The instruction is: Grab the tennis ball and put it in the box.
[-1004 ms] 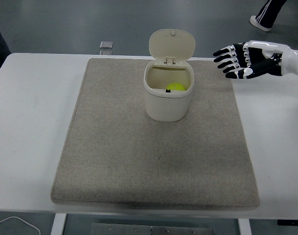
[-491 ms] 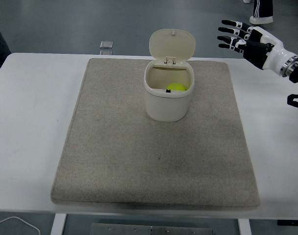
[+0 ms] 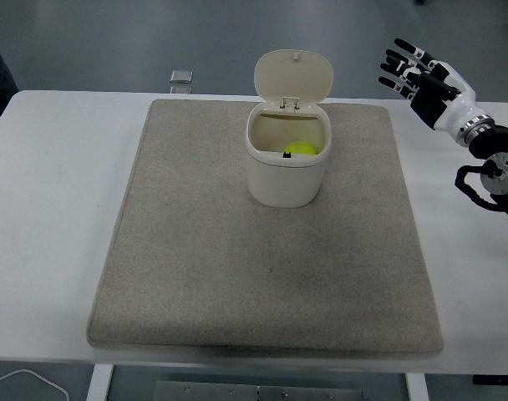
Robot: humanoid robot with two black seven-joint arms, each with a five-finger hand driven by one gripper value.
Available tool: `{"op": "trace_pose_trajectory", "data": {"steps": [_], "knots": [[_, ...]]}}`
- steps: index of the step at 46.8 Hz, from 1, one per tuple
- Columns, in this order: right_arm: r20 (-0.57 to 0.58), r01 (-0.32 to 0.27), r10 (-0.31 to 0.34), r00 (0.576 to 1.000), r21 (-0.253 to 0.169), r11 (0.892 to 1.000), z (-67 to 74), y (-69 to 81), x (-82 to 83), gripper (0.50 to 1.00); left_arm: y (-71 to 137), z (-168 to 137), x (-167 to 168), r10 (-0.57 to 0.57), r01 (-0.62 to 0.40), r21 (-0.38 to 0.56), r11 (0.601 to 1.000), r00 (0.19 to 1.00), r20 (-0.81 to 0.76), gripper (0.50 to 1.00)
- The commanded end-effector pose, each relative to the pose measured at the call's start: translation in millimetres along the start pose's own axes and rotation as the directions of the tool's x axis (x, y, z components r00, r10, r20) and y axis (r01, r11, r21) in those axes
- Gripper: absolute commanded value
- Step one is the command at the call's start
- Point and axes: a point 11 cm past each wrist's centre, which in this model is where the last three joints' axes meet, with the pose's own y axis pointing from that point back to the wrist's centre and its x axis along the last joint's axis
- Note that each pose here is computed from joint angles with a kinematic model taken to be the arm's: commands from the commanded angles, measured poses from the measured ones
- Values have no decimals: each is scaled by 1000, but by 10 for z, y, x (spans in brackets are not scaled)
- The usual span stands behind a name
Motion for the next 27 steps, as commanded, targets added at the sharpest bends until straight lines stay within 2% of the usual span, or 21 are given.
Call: {"op": "trace_pose_trajectory", "data": {"steps": [1, 3, 5, 17, 27], "knots": [[6, -17, 17, 1000, -1, 1000, 5, -2, 21, 882, 0, -1, 0, 0, 0, 1, 1000, 1000, 0, 992], [3, -21, 21, 1000, 0, 1000, 3, 1, 31, 915, 0, 0, 0, 0, 0, -1, 1000, 1000, 0, 992], [1, -22, 22, 1000, -1, 1000, 12, 5, 38, 921, 0, 0, 0, 0, 0, 0, 1000, 1000, 1, 992], [1, -20, 20, 1000, -7, 1000, 60, 21, 51, 924, 0, 0, 0, 0, 0, -1, 1000, 1000, 0, 992], [16, -5, 5, 1000, -12, 1000, 137, -11, -52, 924, -2, 7, 0, 0, 0, -1, 1000, 1000, 0, 992]]}}
